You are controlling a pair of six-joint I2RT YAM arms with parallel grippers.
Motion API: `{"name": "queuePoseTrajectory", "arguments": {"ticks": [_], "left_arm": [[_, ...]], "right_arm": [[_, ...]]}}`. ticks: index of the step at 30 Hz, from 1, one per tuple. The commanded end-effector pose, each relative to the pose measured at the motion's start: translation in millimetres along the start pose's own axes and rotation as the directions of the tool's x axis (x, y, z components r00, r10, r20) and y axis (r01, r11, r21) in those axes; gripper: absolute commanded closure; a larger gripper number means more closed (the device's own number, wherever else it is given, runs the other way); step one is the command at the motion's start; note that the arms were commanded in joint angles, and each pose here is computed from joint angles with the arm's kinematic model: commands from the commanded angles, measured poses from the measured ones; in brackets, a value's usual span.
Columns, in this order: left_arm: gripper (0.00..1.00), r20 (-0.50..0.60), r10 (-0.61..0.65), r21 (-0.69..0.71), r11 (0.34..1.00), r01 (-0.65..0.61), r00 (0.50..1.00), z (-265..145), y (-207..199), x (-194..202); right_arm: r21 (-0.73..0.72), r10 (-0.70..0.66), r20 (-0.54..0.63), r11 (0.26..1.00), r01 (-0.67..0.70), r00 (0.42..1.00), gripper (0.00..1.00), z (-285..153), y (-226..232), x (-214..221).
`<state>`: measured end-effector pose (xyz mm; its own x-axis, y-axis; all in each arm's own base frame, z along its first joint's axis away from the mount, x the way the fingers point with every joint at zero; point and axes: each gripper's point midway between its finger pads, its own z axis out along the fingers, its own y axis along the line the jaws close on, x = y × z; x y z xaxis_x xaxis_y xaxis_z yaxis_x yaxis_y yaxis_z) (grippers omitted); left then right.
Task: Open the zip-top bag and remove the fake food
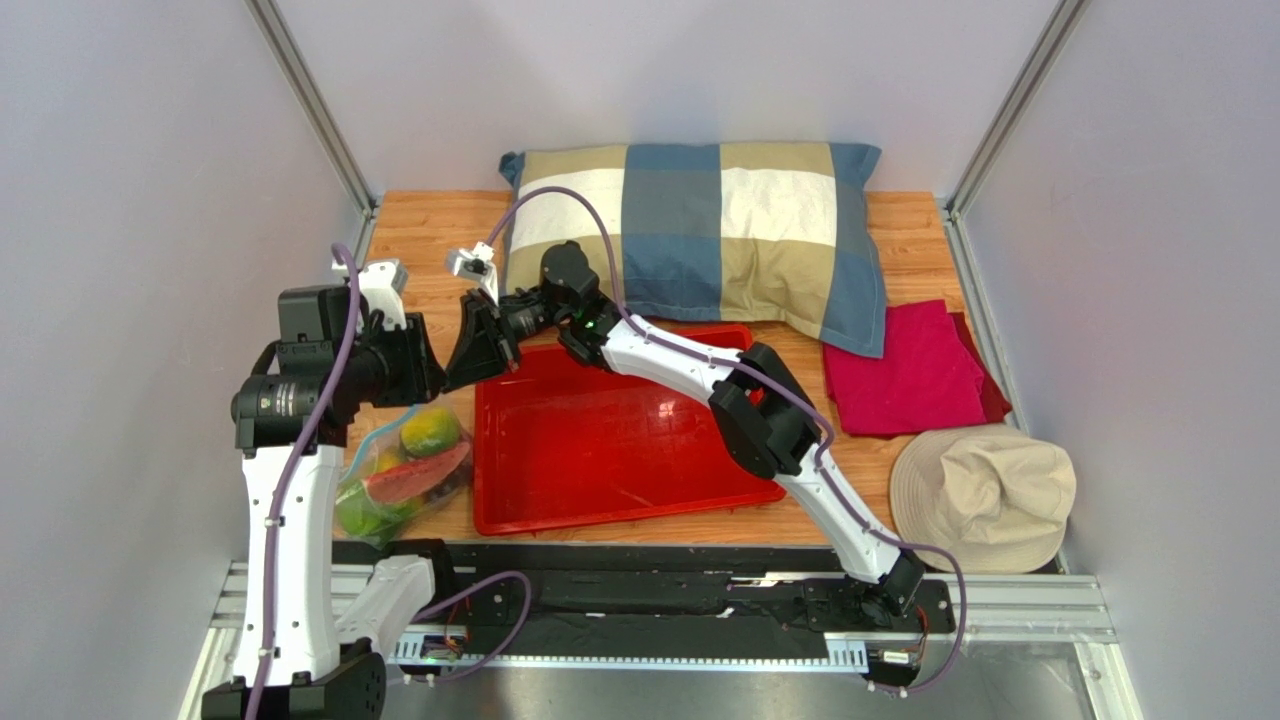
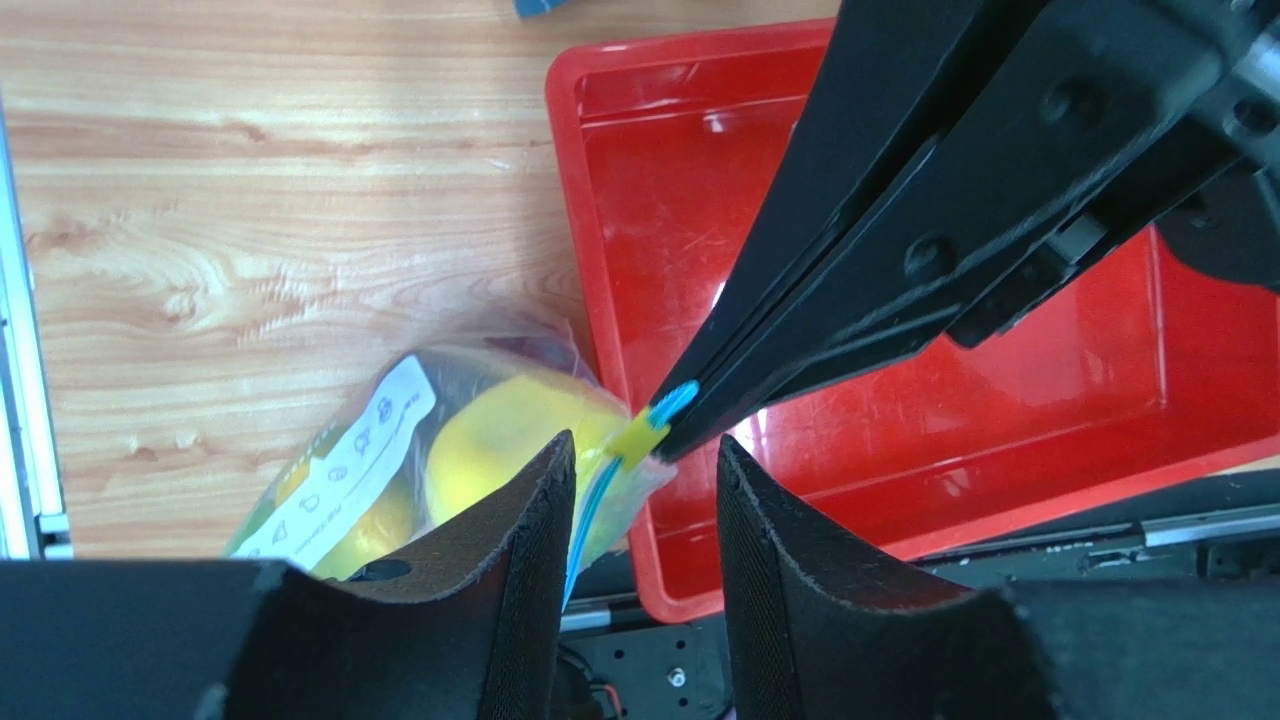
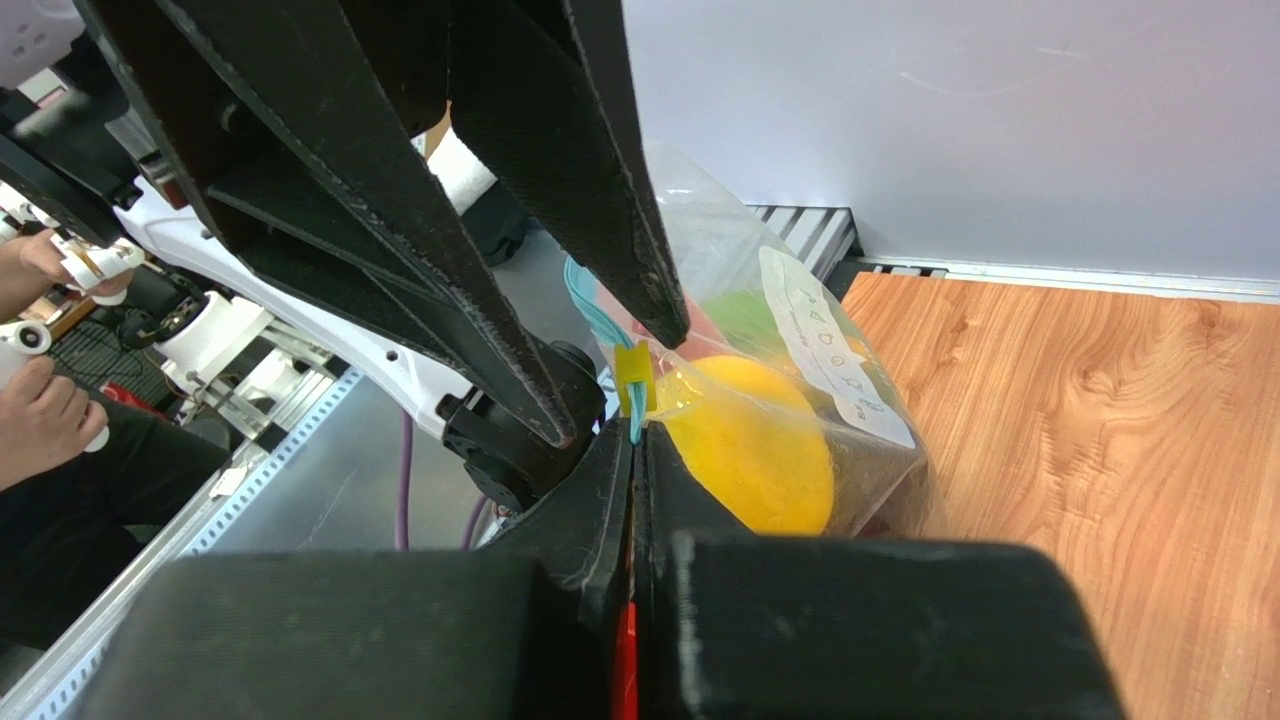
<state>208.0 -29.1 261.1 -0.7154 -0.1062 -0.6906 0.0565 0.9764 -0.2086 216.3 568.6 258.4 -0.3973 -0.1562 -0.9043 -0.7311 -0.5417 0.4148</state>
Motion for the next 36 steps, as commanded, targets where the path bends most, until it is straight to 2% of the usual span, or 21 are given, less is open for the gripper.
{"name": "queuePoseTrajectory", "arguments": {"ticks": [1, 7, 14, 17, 19, 24, 27, 29, 36], "left_arm": [[0.57, 0.035, 0.028, 0.034, 0.999, -0.03, 0.999, 2.9, -5.2, -20.3], [0.71, 0.035, 0.039, 0.053, 0.998, -0.04, 0.999, 3.6, -8.0, -17.8], [0.78, 0.025, 0.038, 0.058, 0.998, -0.04, 0.999, 3.8, -8.2, -11.8], [0.94, 0.011, 0.027, 0.058, 0.998, -0.028, 1.0, 6.6, -7.8, -10.7], [1.0, 0.006, 0.012, 0.044, 0.999, -0.013, 1.0, 6.3, -6.1, -10.2], [1.0, -0.011, -0.086, -0.079, 0.993, 0.085, 0.996, 0.6, 10.5, -0.7], [1.0, 0.006, -0.137, -0.114, 0.984, 0.137, 0.991, -5.7, 13.7, 8.4], [1.0, 0.044, -0.157, -0.162, 0.973, 0.162, 0.987, -14.0, 20.7, 13.2], [1.0, 0.08, -0.24, -0.224, 0.942, 0.252, 0.967, -34.1, 26.0, 37.4]], "right_arm": [[-0.01, -0.086, 0.021, 0.996, 0.086, 0.996, 1.0, 6.0, 8.9, -19.7], [-0.009, -0.087, 0.022, 0.996, 0.088, 0.996, 1.0, 5.6, 7.6, -20.3], [-0.005, -0.075, 0.028, 0.997, 0.075, 0.997, 1.0, 4.0, 4.1, -21.3], [0.004, -0.066, 0.038, 0.998, 0.066, 0.997, 1.0, 4.7, 0.7, -21.8], [0.029, -0.046, 0.064, 0.999, 0.044, 0.997, 1.0, 4.8, -5.7, -24.5], [0.179, 0.011, 0.227, 0.982, -0.053, 0.974, 1.0, -8.0, -44.0, -42.1], [0.21, 0.045, 0.305, 0.971, -0.113, 0.951, 1.0, -17.3, -61.2, -49.6], [0.208, 0.064, 0.331, 0.968, -0.139, 0.942, 1.0, -18.6, -62.9, -56.4], [0.354, 0.054, 0.403, 0.911, -0.211, 0.913, 1.0, -48.5, -99.6, -58.8]]}}
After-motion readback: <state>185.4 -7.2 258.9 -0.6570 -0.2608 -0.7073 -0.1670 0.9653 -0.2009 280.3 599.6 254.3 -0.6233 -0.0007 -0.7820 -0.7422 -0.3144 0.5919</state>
